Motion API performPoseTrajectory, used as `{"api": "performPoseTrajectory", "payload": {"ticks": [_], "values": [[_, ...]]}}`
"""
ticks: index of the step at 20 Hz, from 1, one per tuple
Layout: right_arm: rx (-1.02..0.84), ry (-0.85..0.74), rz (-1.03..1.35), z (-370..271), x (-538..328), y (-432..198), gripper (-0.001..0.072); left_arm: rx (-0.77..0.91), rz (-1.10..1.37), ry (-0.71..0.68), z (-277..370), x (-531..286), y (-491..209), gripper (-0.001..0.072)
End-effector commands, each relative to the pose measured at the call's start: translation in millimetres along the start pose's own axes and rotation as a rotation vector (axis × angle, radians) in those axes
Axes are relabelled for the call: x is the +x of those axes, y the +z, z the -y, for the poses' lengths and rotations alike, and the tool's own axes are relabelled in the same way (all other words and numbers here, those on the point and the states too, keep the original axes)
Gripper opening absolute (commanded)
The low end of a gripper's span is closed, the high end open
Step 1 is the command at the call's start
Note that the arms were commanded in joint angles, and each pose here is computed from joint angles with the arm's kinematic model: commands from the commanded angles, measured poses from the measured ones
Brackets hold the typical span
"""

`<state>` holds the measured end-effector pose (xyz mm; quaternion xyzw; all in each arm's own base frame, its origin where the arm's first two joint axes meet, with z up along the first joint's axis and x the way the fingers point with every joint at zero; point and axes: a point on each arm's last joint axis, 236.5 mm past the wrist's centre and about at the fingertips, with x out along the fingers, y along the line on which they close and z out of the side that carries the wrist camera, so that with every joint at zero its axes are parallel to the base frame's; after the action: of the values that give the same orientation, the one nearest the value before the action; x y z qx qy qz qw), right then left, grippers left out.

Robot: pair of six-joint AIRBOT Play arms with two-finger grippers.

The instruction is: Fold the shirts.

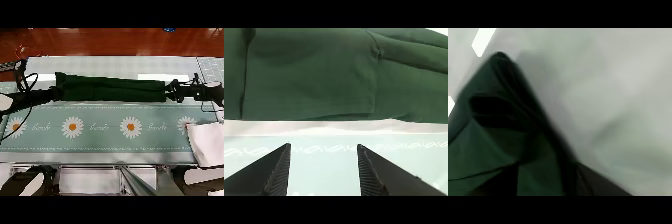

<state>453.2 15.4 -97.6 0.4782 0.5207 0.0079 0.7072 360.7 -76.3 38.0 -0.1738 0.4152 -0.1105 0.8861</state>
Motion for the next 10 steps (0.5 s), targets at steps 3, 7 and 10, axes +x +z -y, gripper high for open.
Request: {"api": "performPoseTrajectory", "payload": {"ticks": [3, 7, 10], "values": [[-0.03, 0.031, -0.042, -33, 44, -3, 0.0327, -0.01, 0.019, -0.018, 6, 1, 1, 0.0508], [-0.145, 0.049, -0.085, -53, 41, -10, 0.0018, -0.011, 0.024, -0.017, 6, 1, 3, 0.0508], [-0.276, -0.03, -0.112, -50, 5, -17, 0.0017, -0.021, 0.03, -0.026, 8, 0, 4, 0.0473]]}}
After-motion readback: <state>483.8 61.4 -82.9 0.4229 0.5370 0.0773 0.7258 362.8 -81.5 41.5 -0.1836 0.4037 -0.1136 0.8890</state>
